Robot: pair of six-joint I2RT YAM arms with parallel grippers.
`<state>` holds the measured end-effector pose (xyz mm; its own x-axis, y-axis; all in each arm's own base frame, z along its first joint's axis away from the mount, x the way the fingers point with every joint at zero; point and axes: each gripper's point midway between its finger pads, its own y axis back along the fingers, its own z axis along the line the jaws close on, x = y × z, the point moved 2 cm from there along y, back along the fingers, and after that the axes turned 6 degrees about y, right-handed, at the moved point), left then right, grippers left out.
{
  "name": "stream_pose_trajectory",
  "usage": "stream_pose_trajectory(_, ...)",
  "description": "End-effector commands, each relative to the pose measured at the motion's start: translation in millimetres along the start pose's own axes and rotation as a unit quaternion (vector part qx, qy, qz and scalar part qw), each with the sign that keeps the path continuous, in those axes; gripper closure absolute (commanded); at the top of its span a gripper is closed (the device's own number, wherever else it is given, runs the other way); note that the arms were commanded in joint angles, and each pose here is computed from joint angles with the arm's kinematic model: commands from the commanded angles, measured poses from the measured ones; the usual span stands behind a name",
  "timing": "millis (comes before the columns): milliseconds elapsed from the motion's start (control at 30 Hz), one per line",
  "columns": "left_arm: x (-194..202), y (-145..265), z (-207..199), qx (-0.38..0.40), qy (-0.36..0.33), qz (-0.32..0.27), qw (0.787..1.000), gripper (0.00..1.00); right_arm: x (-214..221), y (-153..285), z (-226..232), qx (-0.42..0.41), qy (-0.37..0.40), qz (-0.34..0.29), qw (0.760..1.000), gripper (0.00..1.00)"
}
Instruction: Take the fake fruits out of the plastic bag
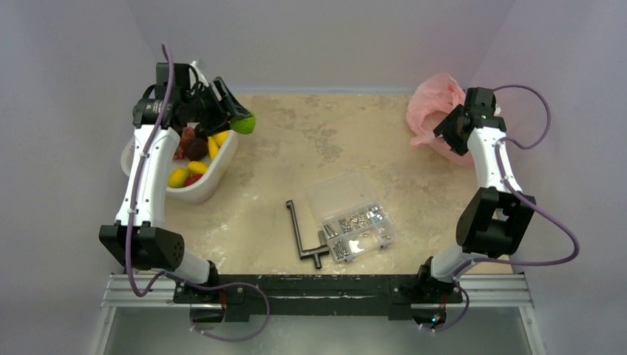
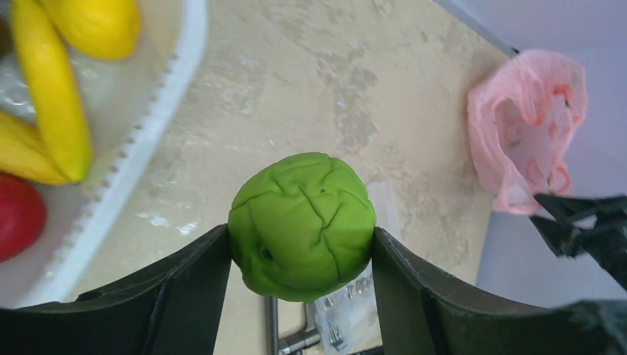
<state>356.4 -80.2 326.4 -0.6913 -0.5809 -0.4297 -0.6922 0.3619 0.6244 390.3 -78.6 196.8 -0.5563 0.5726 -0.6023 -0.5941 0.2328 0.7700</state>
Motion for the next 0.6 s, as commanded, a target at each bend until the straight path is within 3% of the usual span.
stream_pose_trajectory(0, -43.9, 27.2, 30.4, -0.076, -0.021, -0.099, 0.992, 1.00, -0.3, 33.8, 2.8, -0.023, 0.029, -0.005, 0.999, 0.29)
stream_pose_trajectory(200, -75.5, 29.5, 75.0, -0.165, 0.002, -0.128, 0.978, 1.00, -0.5, 59.5, 1.3, -0.021, 0.056, -0.003, 0.998, 0.14)
stream_pose_trajectory(333, -83.6, 0.4, 100.9, -0.179, 0.021, -0.097, 0.979, 1.00, -8.4, 88.8, 19.9, -0.055, 0.091, -0.039, 0.994, 0.02)
stream_pose_trajectory(567, -91.1, -53.3, 155.8, -0.218, 0.041, -0.045, 0.974, 1.00, -31.5, 139.0, 36.9, -0.089, 0.115, -0.095, 0.985, 0.01)
